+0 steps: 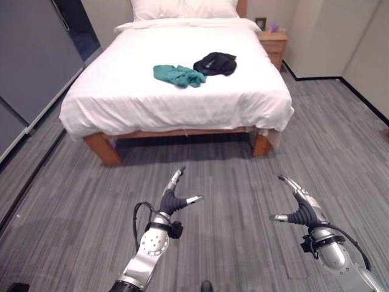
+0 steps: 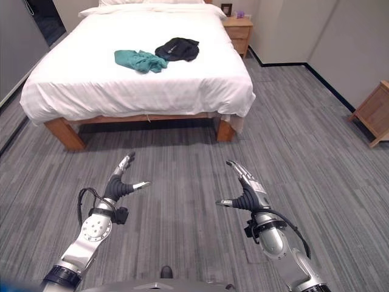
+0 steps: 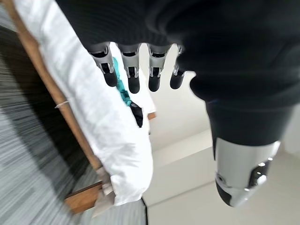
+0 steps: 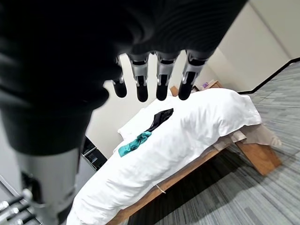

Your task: Pick up bed clothes into laundry basket.

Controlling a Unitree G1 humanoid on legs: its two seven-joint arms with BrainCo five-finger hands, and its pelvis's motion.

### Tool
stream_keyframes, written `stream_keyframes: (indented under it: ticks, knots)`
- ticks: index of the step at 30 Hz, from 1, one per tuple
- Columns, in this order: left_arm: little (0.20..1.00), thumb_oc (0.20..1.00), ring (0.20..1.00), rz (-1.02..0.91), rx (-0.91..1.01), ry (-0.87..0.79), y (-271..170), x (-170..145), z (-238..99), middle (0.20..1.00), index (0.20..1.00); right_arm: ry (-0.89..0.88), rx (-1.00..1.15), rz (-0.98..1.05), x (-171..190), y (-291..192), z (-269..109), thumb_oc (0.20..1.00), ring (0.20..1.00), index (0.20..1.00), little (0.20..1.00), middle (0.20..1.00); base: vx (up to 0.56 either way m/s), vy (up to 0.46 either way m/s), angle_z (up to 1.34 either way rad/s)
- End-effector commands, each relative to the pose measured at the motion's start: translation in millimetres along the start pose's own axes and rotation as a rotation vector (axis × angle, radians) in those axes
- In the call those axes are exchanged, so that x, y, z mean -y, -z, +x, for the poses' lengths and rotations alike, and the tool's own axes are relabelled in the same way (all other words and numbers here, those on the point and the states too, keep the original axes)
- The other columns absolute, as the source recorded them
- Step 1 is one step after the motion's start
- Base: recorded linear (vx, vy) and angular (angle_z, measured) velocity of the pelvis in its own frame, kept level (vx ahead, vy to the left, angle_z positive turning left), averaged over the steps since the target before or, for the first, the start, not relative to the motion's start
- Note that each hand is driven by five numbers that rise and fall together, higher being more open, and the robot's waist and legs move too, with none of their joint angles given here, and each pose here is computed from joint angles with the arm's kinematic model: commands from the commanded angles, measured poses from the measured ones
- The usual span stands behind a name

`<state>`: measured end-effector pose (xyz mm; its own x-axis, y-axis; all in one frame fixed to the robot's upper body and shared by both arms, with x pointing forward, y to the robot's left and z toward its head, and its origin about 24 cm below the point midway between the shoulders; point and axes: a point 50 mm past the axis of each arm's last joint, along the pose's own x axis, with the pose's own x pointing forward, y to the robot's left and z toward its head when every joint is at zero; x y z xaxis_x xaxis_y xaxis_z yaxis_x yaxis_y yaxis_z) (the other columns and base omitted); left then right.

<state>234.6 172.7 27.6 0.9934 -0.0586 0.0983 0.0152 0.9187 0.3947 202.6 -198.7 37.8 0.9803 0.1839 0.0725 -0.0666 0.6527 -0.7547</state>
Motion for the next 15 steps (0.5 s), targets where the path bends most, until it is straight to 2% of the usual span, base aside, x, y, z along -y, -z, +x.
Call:
stream_keyframes:
  ticks: [1,15]
  knots:
    - [1.0,1.0,1.0,-0.041,0.124,-0.064,-19.8,-18.2,14.4,1.0,1.0,0.125,0.086,0.075,17.3,-14.9,12.3,1.0,1.0,1.0,1.0,1.0,0.0,0.0,0.0]
    - [1.0,1.0,1.0,-0.077,0.146,-0.031,-29.1,-12.0,31.2,1.0,1.0,0.144,0.139,0.043,26.4,-23.5,28.6,1.0,1.0,1.0,1.0,1.0,0.04,-0.002,-0.03]
